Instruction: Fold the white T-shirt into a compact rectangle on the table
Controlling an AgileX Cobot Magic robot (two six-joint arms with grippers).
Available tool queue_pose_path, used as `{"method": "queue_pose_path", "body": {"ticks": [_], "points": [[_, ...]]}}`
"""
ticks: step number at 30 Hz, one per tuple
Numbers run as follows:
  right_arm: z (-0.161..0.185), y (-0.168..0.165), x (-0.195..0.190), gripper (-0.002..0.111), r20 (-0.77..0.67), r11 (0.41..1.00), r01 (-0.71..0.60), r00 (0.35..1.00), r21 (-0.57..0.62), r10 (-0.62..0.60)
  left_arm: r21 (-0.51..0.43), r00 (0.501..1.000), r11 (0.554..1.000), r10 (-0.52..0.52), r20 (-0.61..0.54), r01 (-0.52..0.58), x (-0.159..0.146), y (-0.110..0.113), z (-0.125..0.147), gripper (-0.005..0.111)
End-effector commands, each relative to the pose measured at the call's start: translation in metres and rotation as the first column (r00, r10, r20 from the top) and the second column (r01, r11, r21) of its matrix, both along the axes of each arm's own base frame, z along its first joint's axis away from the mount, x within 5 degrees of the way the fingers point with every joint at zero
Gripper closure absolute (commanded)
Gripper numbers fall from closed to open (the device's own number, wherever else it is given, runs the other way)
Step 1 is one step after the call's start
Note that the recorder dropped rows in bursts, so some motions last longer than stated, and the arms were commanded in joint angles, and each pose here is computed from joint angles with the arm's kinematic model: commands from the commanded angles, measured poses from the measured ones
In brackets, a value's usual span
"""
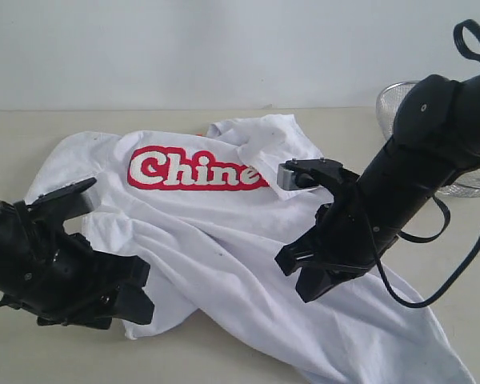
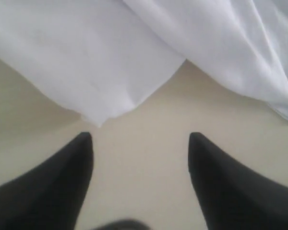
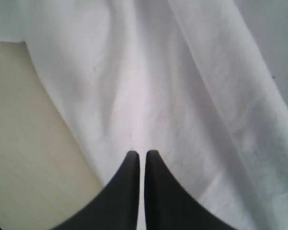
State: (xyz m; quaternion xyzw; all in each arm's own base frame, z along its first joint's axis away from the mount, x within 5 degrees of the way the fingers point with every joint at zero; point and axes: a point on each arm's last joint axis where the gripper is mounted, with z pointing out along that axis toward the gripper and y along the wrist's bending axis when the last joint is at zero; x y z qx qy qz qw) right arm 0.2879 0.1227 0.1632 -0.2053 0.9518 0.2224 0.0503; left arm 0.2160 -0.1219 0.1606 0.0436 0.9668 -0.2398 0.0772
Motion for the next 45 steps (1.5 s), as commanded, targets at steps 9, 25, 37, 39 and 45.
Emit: {"method": "queue_pose_path", "body": {"ticks": [9, 25, 37, 39, 45], "points": [[0.0, 0.0, 0.001, 0.108, 0.004, 1.0, -0.006, 1.0, 0.002, 0.006, 0.043, 0.995, 0.996, 0.085, -0.049, -0.083, 0.01, 0.001, -0.029, 0.047], [0.0, 0.0, 0.002, 0.108, 0.01, 1.0, -0.003, 1.0, 0.001, 0.003, -0.05, 0.996, 0.995, 0.086, -0.007, -0.086, 0.042, -0.017, -0.024, 0.048], [0.0, -0.001, 0.004, 0.108, 0.032, 1.0, 0.005, 0.999, -0.005, -0.005, -0.109, 0.996, 0.993, 0.046, 0.081, -0.037, 0.064, -0.029, 0.002, 0.102], [0.0, -0.001, 0.004, 0.108, 0.036, 1.0, 0.008, 0.999, -0.006, -0.007, -0.138, 0.99, 0.99, 0.055, 0.129, -0.037, 0.076, -0.034, 0.018, 0.102], [0.0, -0.001, 0.004, 0.108, 0.034, 1.0, 0.007, 0.999, -0.005, -0.006, -0.189, 0.977, 0.981, 0.069, 0.2, -0.031, 0.104, -0.043, 0.043, 0.102]]}}
